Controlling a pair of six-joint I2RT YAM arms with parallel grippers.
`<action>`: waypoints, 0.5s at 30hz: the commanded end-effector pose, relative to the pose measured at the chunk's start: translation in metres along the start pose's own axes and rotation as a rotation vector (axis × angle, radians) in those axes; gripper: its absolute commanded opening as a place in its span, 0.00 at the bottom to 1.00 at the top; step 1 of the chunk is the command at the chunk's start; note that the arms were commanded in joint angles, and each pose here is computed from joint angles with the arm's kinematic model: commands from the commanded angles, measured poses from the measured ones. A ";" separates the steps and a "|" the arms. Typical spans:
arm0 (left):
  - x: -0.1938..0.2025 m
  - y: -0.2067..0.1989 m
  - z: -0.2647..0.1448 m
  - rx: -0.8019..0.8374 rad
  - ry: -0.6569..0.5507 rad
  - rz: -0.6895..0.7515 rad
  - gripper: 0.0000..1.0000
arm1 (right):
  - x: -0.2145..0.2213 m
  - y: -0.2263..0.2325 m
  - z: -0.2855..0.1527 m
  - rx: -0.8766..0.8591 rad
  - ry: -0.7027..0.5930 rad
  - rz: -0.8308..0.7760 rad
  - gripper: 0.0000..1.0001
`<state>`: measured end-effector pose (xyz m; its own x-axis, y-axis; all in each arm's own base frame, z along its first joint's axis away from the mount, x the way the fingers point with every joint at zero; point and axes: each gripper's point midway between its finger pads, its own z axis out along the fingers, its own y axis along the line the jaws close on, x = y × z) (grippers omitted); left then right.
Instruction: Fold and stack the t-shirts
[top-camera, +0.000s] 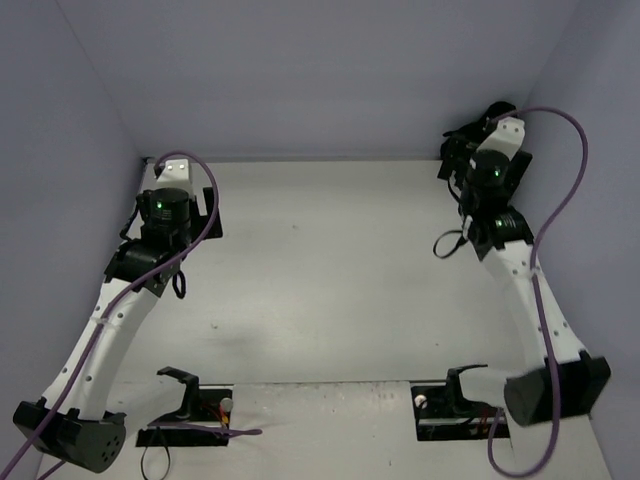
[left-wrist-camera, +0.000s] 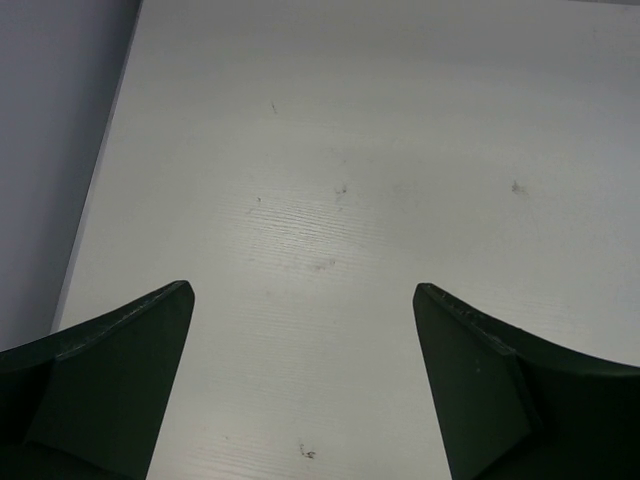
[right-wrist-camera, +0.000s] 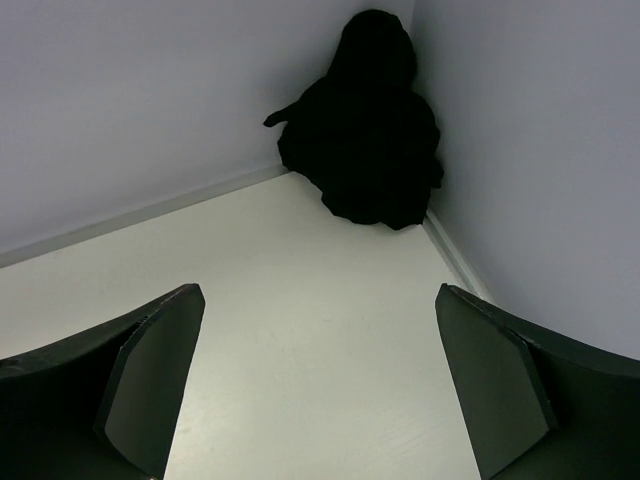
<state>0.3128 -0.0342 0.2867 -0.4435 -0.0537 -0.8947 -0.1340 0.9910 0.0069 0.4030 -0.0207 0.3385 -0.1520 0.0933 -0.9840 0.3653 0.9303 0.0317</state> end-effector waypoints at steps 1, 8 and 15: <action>-0.010 -0.010 -0.011 0.067 -0.054 -0.083 0.89 | 0.000 -0.001 0.066 0.060 -0.001 0.113 0.99; 0.018 -0.016 -0.014 0.110 0.009 -0.125 0.89 | 0.082 -0.011 0.173 0.190 0.148 0.026 0.91; 0.027 -0.023 -0.014 0.147 0.040 -0.122 0.89 | 0.123 -0.044 0.246 0.200 0.194 -0.132 0.89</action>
<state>0.2867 -0.0515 0.2511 -0.5121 -0.1456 -0.8465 -0.0886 0.9892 -0.1166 0.5633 -0.1061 0.1325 -0.4756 0.1450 -0.8677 0.5055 0.8523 -0.1346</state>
